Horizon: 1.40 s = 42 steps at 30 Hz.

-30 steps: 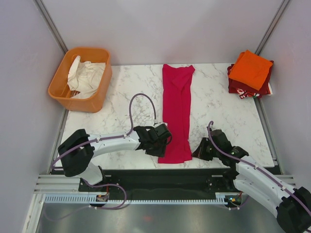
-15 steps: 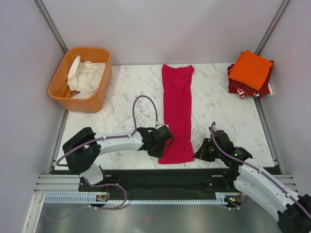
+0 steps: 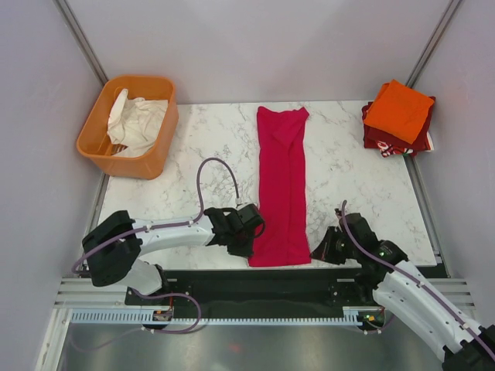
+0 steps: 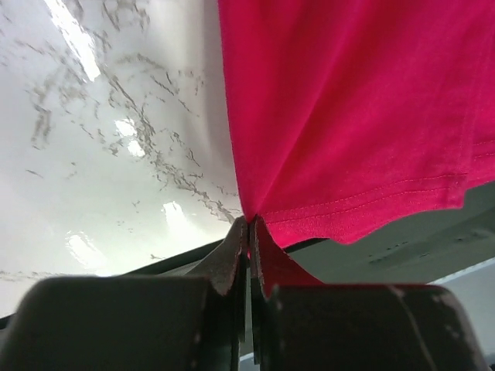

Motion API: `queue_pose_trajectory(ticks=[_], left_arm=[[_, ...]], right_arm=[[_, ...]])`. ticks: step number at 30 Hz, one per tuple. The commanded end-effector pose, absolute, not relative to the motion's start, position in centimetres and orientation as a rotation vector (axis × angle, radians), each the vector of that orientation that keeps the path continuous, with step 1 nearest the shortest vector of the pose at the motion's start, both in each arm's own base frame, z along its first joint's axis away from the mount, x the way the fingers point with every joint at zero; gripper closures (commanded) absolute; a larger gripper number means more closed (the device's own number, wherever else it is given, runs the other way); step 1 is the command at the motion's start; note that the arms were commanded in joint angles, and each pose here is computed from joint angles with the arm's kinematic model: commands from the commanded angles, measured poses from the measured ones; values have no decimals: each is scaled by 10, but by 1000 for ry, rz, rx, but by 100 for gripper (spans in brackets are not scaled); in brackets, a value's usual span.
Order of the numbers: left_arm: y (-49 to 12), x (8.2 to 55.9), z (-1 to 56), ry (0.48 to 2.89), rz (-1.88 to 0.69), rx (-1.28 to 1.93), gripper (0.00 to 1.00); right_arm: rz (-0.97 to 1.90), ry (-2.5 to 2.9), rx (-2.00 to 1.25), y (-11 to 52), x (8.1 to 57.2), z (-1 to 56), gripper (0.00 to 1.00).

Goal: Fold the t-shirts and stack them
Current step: Fold the tshirt

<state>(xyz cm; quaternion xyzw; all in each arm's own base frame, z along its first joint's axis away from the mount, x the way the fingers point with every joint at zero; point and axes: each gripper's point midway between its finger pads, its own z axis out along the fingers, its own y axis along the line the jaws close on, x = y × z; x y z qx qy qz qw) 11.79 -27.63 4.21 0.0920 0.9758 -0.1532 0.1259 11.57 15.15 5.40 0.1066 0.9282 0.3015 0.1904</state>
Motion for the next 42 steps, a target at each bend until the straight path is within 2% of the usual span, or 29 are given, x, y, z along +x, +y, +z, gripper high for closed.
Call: queue_pose_trajectory(ticks=[1,6,10,15,22,29,42], left_arm=[[-279,99,30,2938,-487,196,98],[-286,84,44,2944,-600,215,98],[-296,82,84,2892,-756,210,98],[-302,101,140,2806,-728,229,98],[-289,156,164,2743,-667,182,98],[-293,226,187,2693,-699,187,95],[-309,329,157,2757,-654,202,93]], right_arm=[[866,2681,303,151,100,43,100],[856,2685,265,147,93,59,100],[876,2587,226,151,110,108,100],[810,2493,189,152,138,151,100],[672,2373,144,154,191,197,100],[464,2324,120,150,245,213,100],[359,2298,182,134,345,207,100]])
